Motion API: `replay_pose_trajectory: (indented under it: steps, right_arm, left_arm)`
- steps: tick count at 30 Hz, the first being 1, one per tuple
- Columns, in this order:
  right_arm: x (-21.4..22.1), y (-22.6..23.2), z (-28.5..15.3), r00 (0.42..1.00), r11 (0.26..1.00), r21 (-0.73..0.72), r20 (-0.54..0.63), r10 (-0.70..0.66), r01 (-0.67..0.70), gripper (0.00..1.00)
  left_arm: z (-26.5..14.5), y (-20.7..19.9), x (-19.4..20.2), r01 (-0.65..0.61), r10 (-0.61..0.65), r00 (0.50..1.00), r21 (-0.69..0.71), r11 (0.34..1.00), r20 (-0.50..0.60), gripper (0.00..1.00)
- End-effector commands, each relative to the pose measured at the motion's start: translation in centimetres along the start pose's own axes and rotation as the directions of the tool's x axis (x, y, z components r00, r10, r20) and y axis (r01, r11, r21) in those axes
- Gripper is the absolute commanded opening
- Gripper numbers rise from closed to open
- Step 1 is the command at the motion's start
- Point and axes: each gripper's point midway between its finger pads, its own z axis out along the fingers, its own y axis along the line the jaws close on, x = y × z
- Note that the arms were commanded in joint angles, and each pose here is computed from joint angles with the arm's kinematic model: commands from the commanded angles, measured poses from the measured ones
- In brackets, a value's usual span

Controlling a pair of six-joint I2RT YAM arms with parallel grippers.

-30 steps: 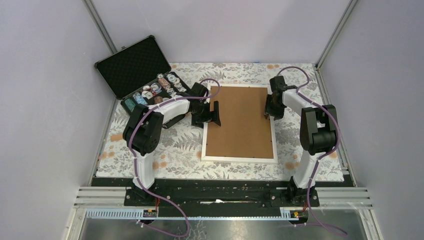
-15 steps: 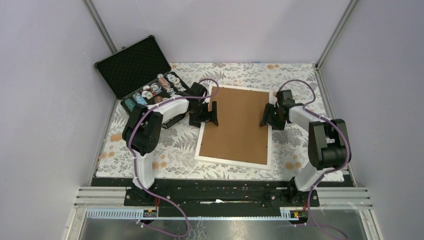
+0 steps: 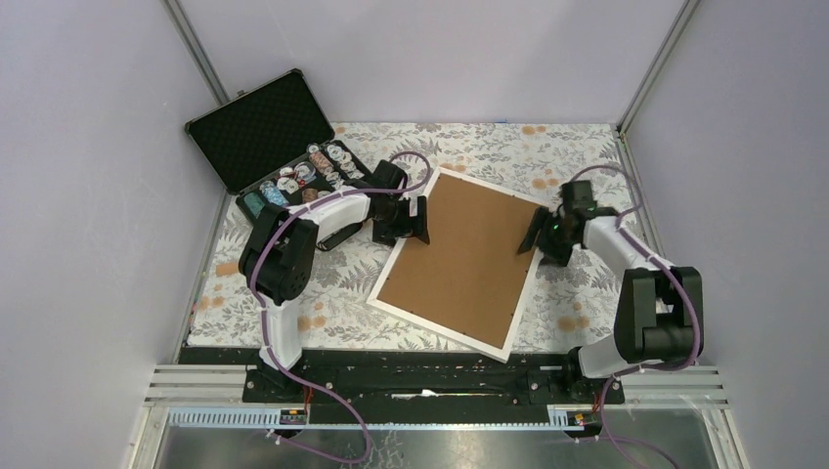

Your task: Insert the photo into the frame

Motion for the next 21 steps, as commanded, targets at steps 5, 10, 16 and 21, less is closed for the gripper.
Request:
replay_pose_trajectory:
  steps: [5, 10, 16, 21]
  right_arm:
    - [-8.1, -2.2, -0.9, 0.987, 0.995, 0.007, 0.126, 0.103, -0.104, 0.44]
    - [-8.6, -3.0, 0.2, 0.993, 0.995, 0.057, 0.089, 0.074, -0.079, 0.34]
    - [-11.1, -4.1, 0.1, 0.983, 0.99, 0.07, 0.146, 0.114, -0.125, 0.35]
    - [-12.8, -4.3, 0.3, 0.979, 0.988, 0.019, 0.142, 0.15, -0.154, 0.31]
  left_arm:
    - [-1.1, -3.7, -1.8, -0.027, 0.022, 0.999, 0.132, 0.991, 0.042, 0.99]
    - [-1.2, -3.4, -1.9, -0.025, 0.02, 0.999, 0.119, 0.993, 0.048, 0.99]
    - [-1.3, -3.3, -2.0, -0.015, 0.009, 0.999, 0.129, 0.991, 0.051, 0.99]
    - [-1.3, -3.8, -1.8, -0.01, 0.004, 0.999, 0.16, 0.987, 0.036, 0.99]
